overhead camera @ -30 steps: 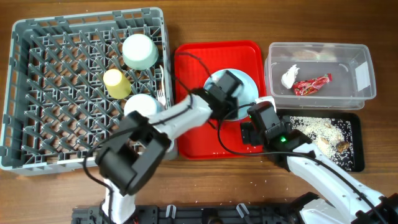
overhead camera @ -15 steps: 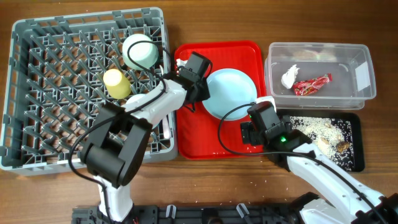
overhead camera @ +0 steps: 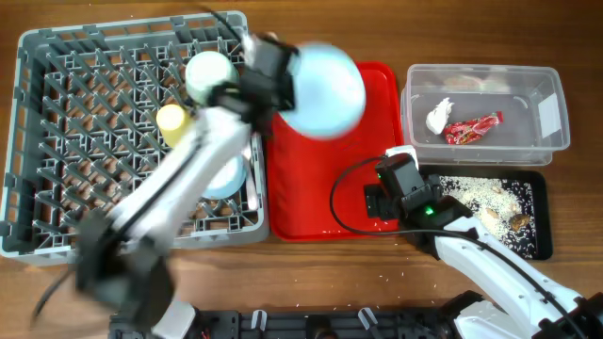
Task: Sort waste into correct bins and load items into the dishwasher rack
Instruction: 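Grasp the plate edge with the left gripper and lift it, then stand the plate upright in the back-left of the rack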
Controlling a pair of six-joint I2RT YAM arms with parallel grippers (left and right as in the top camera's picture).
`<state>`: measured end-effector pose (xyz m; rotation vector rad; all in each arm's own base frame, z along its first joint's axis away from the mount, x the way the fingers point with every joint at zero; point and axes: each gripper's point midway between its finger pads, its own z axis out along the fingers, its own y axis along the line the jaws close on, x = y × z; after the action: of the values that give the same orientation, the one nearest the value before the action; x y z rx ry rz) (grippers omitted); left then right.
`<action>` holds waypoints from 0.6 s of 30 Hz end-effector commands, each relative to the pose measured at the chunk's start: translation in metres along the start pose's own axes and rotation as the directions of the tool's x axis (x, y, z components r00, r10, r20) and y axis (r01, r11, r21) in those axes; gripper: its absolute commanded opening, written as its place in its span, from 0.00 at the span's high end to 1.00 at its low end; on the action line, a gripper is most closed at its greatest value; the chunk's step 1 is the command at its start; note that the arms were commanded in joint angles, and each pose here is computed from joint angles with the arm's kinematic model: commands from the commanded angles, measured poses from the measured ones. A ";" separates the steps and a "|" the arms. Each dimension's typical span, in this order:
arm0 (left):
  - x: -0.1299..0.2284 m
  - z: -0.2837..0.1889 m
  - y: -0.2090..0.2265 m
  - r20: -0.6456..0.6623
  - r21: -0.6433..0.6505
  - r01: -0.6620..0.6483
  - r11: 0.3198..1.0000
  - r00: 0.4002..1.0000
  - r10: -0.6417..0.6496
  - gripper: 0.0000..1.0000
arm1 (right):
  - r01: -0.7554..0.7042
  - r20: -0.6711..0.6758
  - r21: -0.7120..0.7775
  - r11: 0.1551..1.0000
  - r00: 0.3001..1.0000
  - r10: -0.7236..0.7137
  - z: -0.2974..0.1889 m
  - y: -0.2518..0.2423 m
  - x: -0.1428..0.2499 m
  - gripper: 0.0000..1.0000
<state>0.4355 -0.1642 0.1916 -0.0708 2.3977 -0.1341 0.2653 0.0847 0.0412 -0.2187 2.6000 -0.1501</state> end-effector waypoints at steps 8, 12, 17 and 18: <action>-0.094 -0.197 0.257 0.212 -0.670 -0.025 0.742 0.951 0.224 0.96 | -0.009 0.011 -0.002 1.000 1.000 0.009 -0.001 0.001 -0.004 0.00; -0.086 -0.163 0.284 0.029 -0.769 -0.136 0.625 0.969 0.247 0.96 | -0.009 0.011 -0.002 1.000 1.000 0.009 -0.001 0.001 -0.004 0.00; -0.083 -0.107 0.303 -0.164 -0.807 -0.294 0.512 0.945 0.284 0.96 | -0.009 0.011 -0.002 1.000 1.000 0.009 -0.001 0.001 -0.004 0.00; -0.086 -0.096 0.302 -0.182 -0.804 -0.320 0.502 0.935 0.304 0.96 | -0.008 0.011 -0.002 1.000 1.000 0.009 -0.001 0.001 -0.004 0.00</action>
<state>0.4190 0.1437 0.2995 -0.1575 2.1929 1.0598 0.2654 0.0848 0.0413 -0.2185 2.5994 -0.1497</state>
